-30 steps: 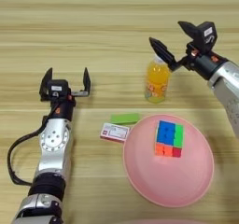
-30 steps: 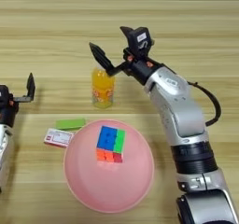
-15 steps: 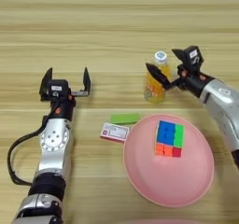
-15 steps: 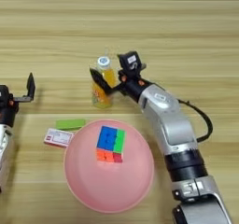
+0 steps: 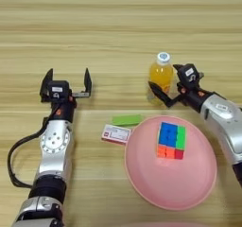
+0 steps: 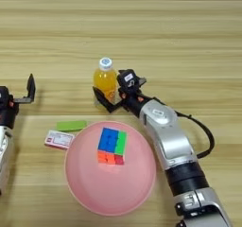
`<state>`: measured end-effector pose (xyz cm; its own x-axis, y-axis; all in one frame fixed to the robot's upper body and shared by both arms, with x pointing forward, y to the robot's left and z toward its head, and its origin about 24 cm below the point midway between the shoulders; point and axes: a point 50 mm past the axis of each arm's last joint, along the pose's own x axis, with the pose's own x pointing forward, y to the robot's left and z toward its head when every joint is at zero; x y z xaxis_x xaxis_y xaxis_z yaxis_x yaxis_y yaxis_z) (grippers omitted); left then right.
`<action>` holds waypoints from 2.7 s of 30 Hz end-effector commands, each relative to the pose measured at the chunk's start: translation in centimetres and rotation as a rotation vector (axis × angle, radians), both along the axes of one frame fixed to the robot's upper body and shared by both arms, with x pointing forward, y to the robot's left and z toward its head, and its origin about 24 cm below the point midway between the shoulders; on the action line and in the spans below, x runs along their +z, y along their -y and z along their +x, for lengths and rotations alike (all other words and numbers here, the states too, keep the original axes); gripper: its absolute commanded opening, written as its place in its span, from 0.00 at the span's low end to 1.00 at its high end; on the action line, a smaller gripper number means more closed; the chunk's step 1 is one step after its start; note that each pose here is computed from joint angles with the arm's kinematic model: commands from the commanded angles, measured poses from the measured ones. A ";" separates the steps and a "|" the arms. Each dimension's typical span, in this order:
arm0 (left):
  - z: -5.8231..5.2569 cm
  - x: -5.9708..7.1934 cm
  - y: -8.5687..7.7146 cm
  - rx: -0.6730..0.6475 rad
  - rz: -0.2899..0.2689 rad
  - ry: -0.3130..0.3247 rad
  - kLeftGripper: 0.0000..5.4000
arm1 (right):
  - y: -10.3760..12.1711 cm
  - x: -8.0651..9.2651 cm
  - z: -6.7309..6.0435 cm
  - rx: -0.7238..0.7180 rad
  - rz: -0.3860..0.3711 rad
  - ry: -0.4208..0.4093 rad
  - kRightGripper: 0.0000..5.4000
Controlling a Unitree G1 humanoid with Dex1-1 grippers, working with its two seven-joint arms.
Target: Move the objects on the table
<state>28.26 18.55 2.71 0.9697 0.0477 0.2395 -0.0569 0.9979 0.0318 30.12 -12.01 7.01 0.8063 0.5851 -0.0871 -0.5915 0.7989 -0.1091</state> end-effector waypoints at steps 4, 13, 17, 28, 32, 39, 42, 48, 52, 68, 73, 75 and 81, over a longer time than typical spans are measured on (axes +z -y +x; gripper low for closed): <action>0.0 0.1 0.2 -0.003 0.000 0.008 1.00 | -0.1 -0.6 0.4 -0.005 -0.008 0.014 0.83; 0.0 0.1 0.1 -0.003 -0.002 0.007 1.00 | -1.0 -0.7 0.4 0.045 0.044 0.031 0.65; 0.0 0.1 0.1 -0.003 -0.003 0.007 1.00 | -1.3 -1.0 0.5 0.059 0.055 0.018 0.63; 0.1 0.1 0.3 -0.004 -0.005 0.007 1.00 | -1.0 0.0 0.8 0.074 0.084 0.048 0.63; 0.1 0.1 0.3 -0.004 -0.005 0.006 1.00 | -0.4 1.3 0.9 0.081 0.095 0.090 0.63; 0.2 0.1 0.3 -0.005 -0.006 0.004 1.00 | 1.3 3.7 0.6 0.097 0.118 0.148 0.62; 0.2 0.1 0.4 -0.006 -0.006 0.003 1.00 | 2.3 4.2 0.6 0.089 0.118 0.156 0.62; 0.3 0.0 0.4 -0.005 -0.006 0.002 1.00 | 4.1 4.8 0.6 0.070 0.108 0.167 0.62; 0.2 0.0 0.3 -0.005 -0.005 0.003 1.00 | 5.0 5.1 0.2 0.063 0.107 0.169 0.62; 0.2 0.0 0.1 -0.003 -0.002 0.002 1.00 | 8.5 1.6 -0.8 -0.019 0.024 0.071 0.62; 0.2 0.0 0.0 -0.003 0.001 0.000 1.00 | 9.4 0.4 -1.0 -0.050 0.001 0.056 0.62; 0.2 0.0 -0.1 -0.003 0.001 0.000 1.00 | 9.8 -0.1 -0.9 -0.072 -0.017 0.052 0.62; 0.2 0.0 -0.1 -0.003 0.003 0.000 1.00 | 9.9 -1.5 -0.9 -0.085 -0.037 0.044 0.62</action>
